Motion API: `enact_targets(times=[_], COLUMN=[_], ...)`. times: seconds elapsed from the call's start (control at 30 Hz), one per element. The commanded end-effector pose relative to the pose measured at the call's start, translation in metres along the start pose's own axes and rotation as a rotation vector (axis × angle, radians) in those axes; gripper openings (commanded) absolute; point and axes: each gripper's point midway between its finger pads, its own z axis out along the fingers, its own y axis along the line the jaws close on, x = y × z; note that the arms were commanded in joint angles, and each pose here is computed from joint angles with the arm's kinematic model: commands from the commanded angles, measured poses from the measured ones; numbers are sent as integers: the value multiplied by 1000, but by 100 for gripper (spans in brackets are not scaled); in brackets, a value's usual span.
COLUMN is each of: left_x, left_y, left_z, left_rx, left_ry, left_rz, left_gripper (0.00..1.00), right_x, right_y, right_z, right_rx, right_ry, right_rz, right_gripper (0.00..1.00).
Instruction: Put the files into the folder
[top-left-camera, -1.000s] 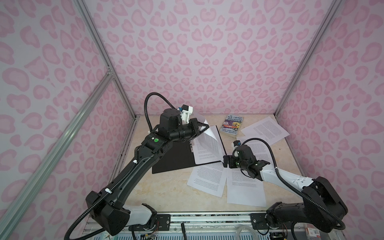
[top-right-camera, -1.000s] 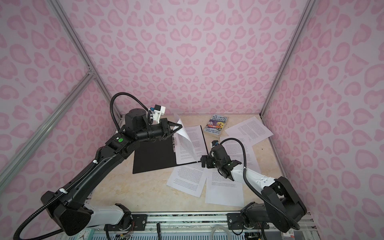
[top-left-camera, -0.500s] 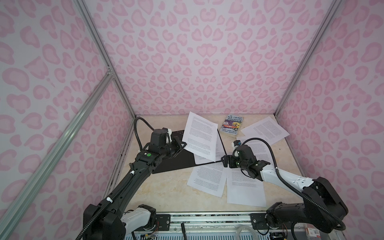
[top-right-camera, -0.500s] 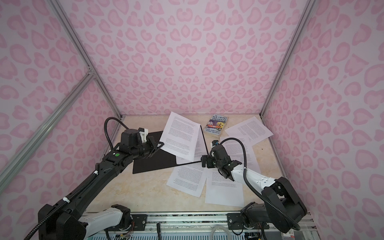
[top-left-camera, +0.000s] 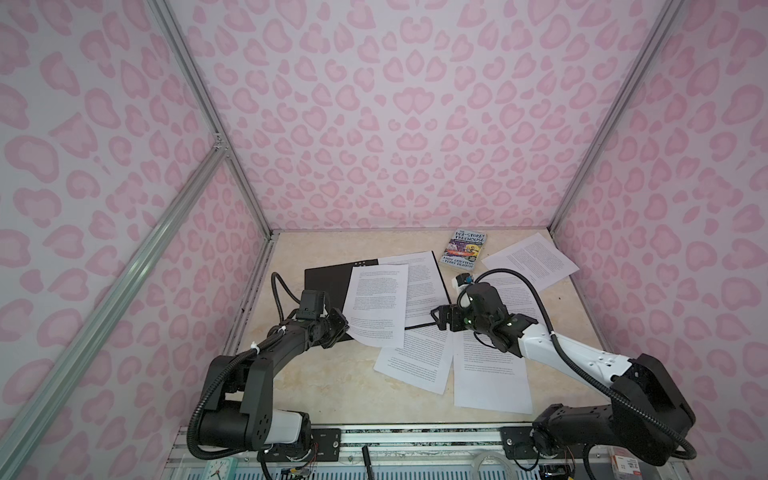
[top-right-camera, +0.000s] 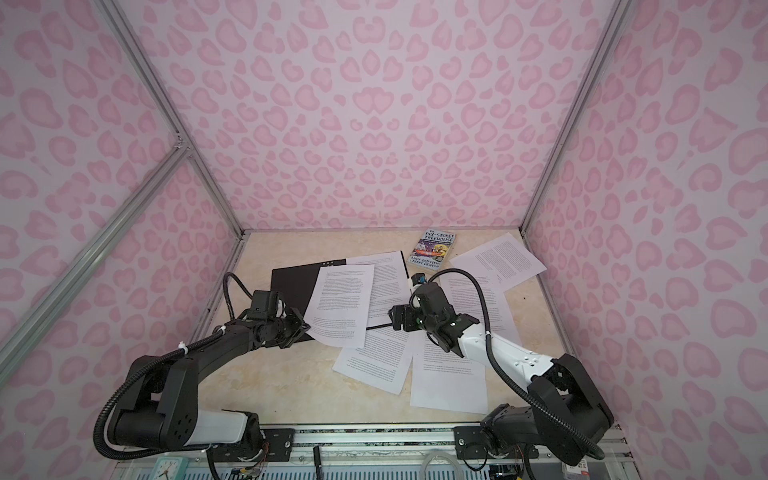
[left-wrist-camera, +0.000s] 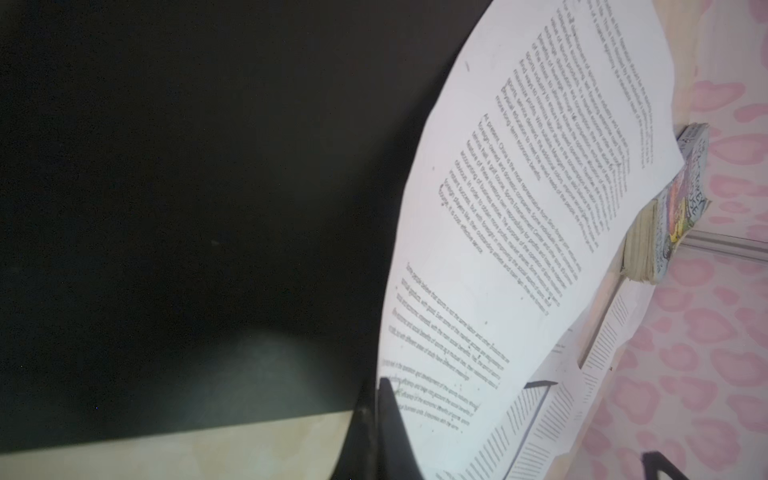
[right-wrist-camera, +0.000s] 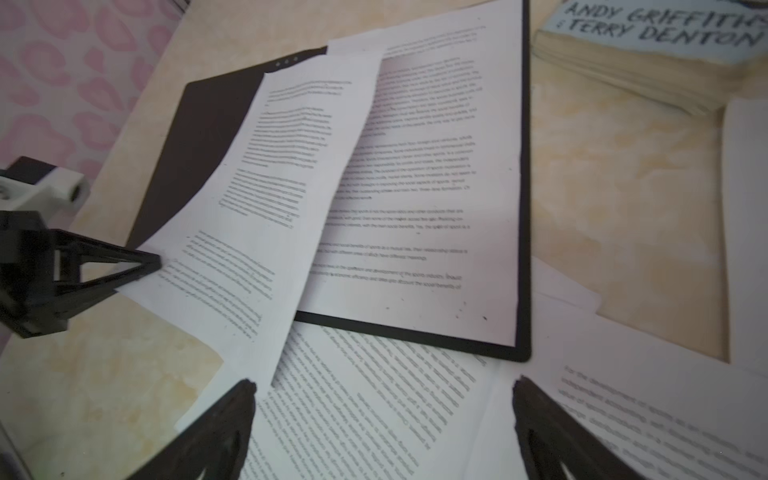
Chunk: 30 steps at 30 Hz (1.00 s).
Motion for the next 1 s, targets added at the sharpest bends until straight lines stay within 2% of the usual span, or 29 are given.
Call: enact_targets(times=[0.0, 0.17, 0.3, 0.43, 0.67, 0.97], left_x=[-13, -19, -12, -7, -6, -3], left_y=[-3, 0, 3, 6, 3, 1], left_z=[-2, -2, 6, 11, 12, 17], left_rx=[14, 6, 12, -1, -5, 0], left_ry=[-80, -127, -109, -87, -73, -43], left_rz=[35, 46, 56, 60, 76, 75], left_gripper=[3, 3, 3, 3, 3, 3], right_x=[0, -3, -1, 3, 11, 19], right_y=[24, 32, 44, 60, 56, 65], right_z=[8, 44, 73, 93, 137, 151], right_rx=[-90, -104, -151, -144, -130, -200], right_ry=[78, 137, 157, 166, 197, 182], right_rz=[4, 37, 89, 74, 112, 170], right_gripper=[97, 96, 91, 91, 87, 76])
